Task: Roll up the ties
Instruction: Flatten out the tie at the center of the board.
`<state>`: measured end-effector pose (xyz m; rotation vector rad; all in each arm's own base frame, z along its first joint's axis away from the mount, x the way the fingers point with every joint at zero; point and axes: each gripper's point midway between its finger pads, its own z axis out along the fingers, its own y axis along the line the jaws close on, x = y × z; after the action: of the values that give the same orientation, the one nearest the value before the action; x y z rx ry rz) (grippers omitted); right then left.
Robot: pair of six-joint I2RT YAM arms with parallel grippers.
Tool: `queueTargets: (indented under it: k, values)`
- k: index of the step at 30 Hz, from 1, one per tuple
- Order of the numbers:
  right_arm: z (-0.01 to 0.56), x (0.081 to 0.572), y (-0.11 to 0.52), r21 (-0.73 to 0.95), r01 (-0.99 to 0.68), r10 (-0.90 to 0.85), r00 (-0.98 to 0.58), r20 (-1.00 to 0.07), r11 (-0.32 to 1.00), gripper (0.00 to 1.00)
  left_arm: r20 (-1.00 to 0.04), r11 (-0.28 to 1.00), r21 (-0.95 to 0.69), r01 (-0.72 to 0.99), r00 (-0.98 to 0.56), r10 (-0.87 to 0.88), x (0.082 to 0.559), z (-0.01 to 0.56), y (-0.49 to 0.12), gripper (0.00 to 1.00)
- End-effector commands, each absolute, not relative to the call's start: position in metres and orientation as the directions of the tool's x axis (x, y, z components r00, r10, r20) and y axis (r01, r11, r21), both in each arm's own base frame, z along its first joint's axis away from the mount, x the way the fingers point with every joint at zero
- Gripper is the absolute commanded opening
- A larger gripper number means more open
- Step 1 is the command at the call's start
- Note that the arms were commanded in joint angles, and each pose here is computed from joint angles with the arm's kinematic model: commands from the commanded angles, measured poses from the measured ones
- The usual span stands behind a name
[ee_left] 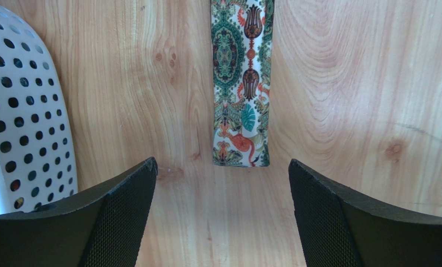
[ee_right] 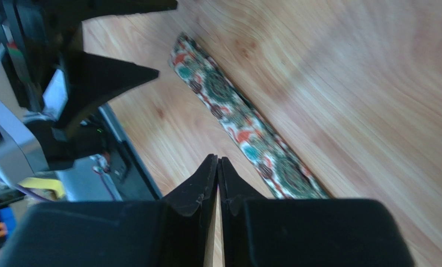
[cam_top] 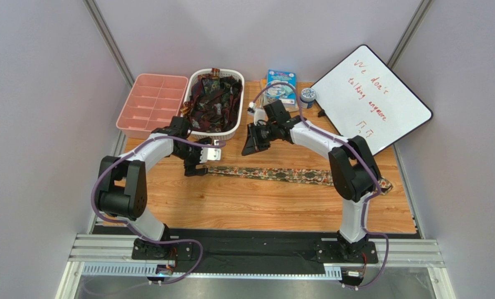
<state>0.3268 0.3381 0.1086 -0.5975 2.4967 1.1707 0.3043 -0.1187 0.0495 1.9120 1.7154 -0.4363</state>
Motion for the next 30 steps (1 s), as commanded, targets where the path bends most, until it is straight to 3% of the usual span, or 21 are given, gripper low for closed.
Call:
queueTargets:
  k: [1,4,13,24,28,30]
  values:
    - [0.114,0.322,0.392,0.808,-0.33,-0.107,-0.941,-0.32,0.489,0.08,-0.554,-0.151,0.258,0.954,0.274,0.786,0.32,0.058,-0.123,0.89]
    - [0.101,0.313,0.404,0.823,-0.282,-0.109,-0.958,-0.264,0.493,0.07,-0.53,-0.171,0.236,0.956,0.275,0.802,0.316,0.051,-0.117,0.84]
    - [0.055,0.305,0.419,0.81,-0.228,-0.122,-0.974,-0.193,0.539,0.05,-0.508,-0.2,0.192,0.961,0.272,0.818,0.307,0.04,-0.111,0.81]
    - [0.007,0.275,0.352,0.738,-0.218,-0.203,-0.973,-0.112,0.638,0.02,-0.521,-0.241,0.183,0.953,0.302,0.798,0.297,0.052,-0.121,0.77]
    - [0.013,0.272,0.333,0.728,-0.256,-0.228,-0.964,-0.139,0.636,0.02,-0.586,-0.184,0.18,0.966,0.256,0.769,0.298,0.076,-0.136,0.75]
    - [0.017,0.272,0.326,0.719,-0.265,-0.229,-0.962,-0.149,0.643,0.02,-0.647,-0.078,0.107,0.991,0.129,0.752,0.296,0.09,-0.149,0.74]
